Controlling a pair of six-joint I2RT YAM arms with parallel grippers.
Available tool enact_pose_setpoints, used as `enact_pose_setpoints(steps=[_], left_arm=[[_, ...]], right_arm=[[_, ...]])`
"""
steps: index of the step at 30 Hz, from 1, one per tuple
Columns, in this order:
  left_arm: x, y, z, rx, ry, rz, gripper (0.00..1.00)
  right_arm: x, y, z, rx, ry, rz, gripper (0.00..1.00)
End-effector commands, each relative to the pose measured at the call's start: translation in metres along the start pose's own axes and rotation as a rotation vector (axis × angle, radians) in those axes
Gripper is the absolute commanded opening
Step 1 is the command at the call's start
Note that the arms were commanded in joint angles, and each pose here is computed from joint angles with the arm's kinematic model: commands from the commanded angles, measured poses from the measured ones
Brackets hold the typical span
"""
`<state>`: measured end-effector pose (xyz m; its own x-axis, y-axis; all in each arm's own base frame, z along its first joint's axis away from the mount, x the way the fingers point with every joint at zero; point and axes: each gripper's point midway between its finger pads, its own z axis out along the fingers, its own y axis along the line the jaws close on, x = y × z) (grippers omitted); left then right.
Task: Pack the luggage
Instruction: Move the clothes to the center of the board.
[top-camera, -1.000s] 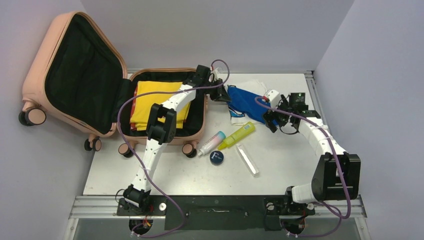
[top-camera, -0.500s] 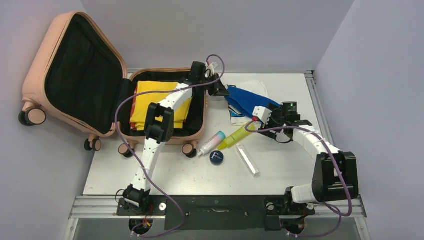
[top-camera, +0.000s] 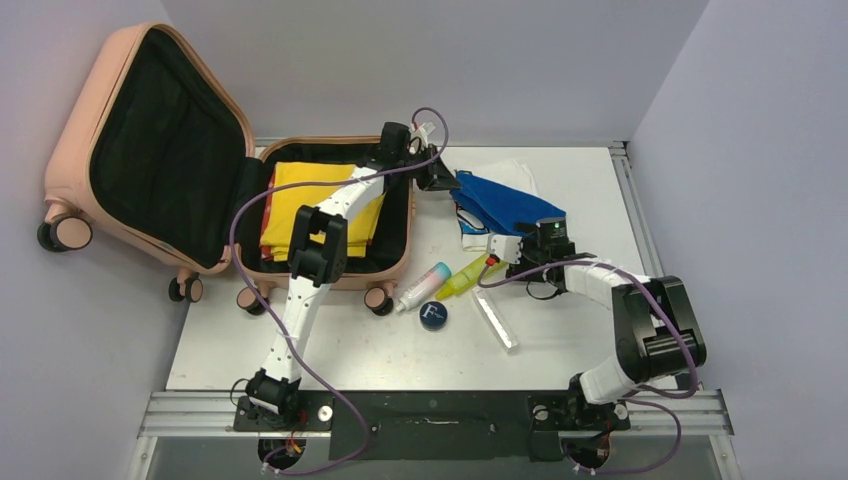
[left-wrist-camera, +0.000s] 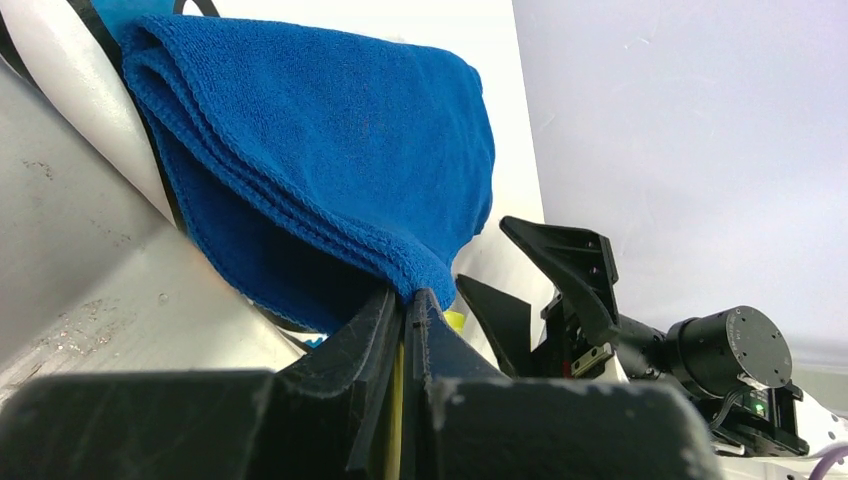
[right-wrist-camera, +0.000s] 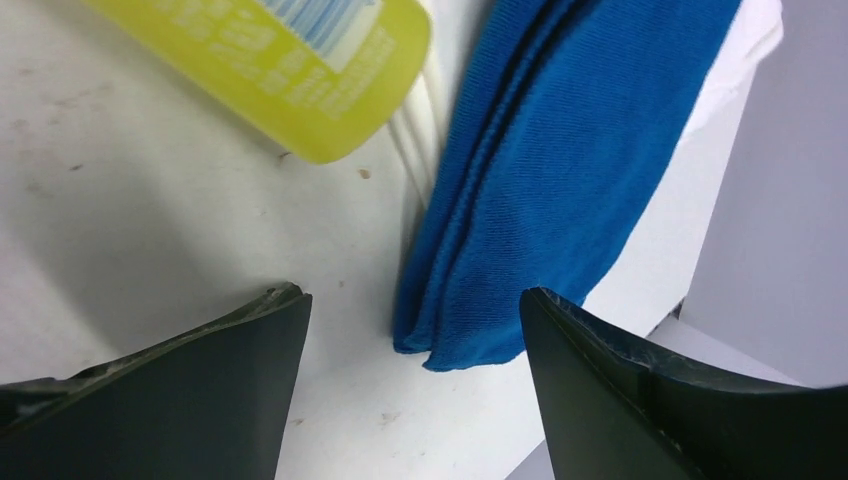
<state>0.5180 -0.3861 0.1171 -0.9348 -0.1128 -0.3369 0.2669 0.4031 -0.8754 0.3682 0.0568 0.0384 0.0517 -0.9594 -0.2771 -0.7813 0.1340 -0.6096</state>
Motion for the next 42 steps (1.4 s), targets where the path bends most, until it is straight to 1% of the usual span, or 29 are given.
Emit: enact_pose_setpoints(steps=[1,5,7,11,12,17,18,22,27,32,36,42], left_arm=[[-0.01,-0.022,-0.005,0.059,-0.023,0.05,0.0],[-0.011,-0.023,-0.005,0.065,-0.024,0.046,0.0],[-0.011,-0.025,-0.006,0.069,-0.025,0.046,0.0],[-0.012,-0.028,-0.008,0.071,-0.028,0.044,0.0],[-0.013,-0.027,-0.009,0.07,-0.03,0.043,0.0],[-0.017,-0.028,-0.012,0.073,-0.037,0.038,0.0],[-0.017,-0.029,-0.012,0.074,-0.038,0.036,0.0],[-0.021,-0.036,-0.015,0.093,-0.049,0.041,0.0],[-0.026,-0.049,-0.017,0.131,-0.061,0.042,0.0],[-0.029,-0.063,-0.019,0.201,-0.066,0.047,0.0],[-0.02,-0.072,-0.014,0.229,-0.039,0.059,0.0],[0.007,-0.09,0.002,0.285,0.029,0.058,0.0]], right_arm=[[0.013,-0.013,0.007,0.07,0.067,-0.019,0.76],[0.021,-0.008,0.014,0.051,0.099,-0.012,0.66],[0.025,-0.007,0.016,0.04,0.118,-0.007,0.57],[0.032,-0.006,0.018,0.019,0.147,0.016,0.27],[0.033,-0.006,0.018,0.017,0.149,0.026,0.23],[0.028,-0.016,0.01,0.028,0.131,0.032,0.07],[0.027,-0.02,0.008,0.036,0.127,0.027,0.06],[0.025,-0.032,0.001,0.051,0.127,0.037,0.05],[0.024,-0.063,-0.013,0.122,0.105,0.098,0.05],[0.033,-0.09,-0.03,0.17,0.082,0.148,0.05],[0.043,-0.102,-0.044,0.199,0.092,0.154,0.05],[0.05,-0.1,-0.058,0.185,0.098,0.139,0.05]])
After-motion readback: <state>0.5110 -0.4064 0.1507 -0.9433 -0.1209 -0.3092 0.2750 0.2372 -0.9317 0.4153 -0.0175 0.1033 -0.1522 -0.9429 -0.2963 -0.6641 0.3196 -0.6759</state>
